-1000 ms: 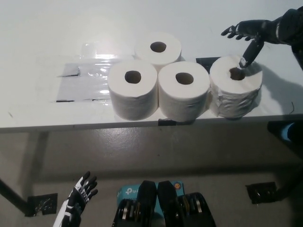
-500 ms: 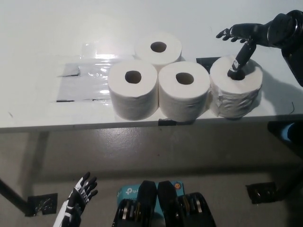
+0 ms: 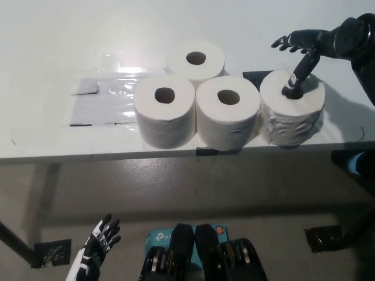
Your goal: A few rolls of toilet paper are kept infront of the robot and the robot uses its right hand to lift one of the rolls and and places it on top of the other rolls to stack it.
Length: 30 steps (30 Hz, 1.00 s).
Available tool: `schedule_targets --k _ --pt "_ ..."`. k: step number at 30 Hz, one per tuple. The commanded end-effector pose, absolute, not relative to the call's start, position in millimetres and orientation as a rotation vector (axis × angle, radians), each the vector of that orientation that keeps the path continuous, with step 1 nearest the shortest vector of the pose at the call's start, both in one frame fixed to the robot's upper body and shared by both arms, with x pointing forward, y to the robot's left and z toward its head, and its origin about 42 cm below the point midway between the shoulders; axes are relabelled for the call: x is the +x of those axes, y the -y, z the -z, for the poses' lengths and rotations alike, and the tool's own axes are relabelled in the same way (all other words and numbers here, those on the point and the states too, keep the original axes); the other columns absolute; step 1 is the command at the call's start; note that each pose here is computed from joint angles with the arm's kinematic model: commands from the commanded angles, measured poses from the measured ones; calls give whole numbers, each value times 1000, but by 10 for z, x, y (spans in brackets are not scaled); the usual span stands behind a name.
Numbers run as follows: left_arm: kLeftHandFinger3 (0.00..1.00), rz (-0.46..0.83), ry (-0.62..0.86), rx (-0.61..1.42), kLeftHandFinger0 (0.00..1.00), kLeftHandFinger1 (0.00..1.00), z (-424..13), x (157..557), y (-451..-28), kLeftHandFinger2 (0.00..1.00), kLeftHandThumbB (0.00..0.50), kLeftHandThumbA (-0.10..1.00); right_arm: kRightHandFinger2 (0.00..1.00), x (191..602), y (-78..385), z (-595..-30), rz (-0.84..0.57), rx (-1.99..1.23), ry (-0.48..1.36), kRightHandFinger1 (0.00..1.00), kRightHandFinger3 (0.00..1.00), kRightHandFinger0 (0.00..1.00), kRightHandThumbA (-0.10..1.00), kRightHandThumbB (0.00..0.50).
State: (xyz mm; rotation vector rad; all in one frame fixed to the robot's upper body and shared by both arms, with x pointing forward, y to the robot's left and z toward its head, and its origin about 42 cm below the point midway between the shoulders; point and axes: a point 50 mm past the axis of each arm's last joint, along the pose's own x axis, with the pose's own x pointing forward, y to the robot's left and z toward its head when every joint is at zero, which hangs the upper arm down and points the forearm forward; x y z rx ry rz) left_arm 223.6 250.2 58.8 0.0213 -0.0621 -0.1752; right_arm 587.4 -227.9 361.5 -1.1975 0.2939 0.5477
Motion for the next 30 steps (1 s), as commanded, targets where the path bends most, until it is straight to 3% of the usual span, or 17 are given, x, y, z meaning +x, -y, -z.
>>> schedule_targets --k 1,4,11,14,20,28,30 --pt "1000 169 91 25 1000 1000 -649 2205 -2503 1000 247 1000 1000 5910 2319 -4262 -488 -1214 -177 1000 1000 1000 1000 275" --pt "1000 171 98 27 1000 1000 -649 2210 -2505 1000 243 1000 1000 5920 2330 -4305 -487 -1215 -178 1000 1000 1000 1000 266" --pt "1000 169 90 25 1000 1000 -651 2212 -2503 1000 266 1000 1000 5939 2345 -4415 -479 -1209 -177 1000 1000 1000 1000 360" --pt "1000 170 87 26 1000 1000 -655 2212 -2499 1000 272 1000 1000 5926 2342 -4434 -475 -1206 -180 1000 1000 1000 1000 349" --pt "1000 172 93 20 1000 1000 -653 2215 -2487 1000 269 1000 1000 5927 2372 -4329 -504 -1195 -169 1000 1000 1000 1000 267" --pt "1000 168 91 25 1000 1000 -662 2220 -2509 1000 270 1000 1000 5924 2335 -4237 -515 -1207 -172 1000 1000 1000 1000 295" --pt "1000 170 93 26 1000 1000 -663 2225 -2511 1000 271 1000 1000 5931 2343 -4230 -516 -1191 -183 1000 1000 1000 1000 278"
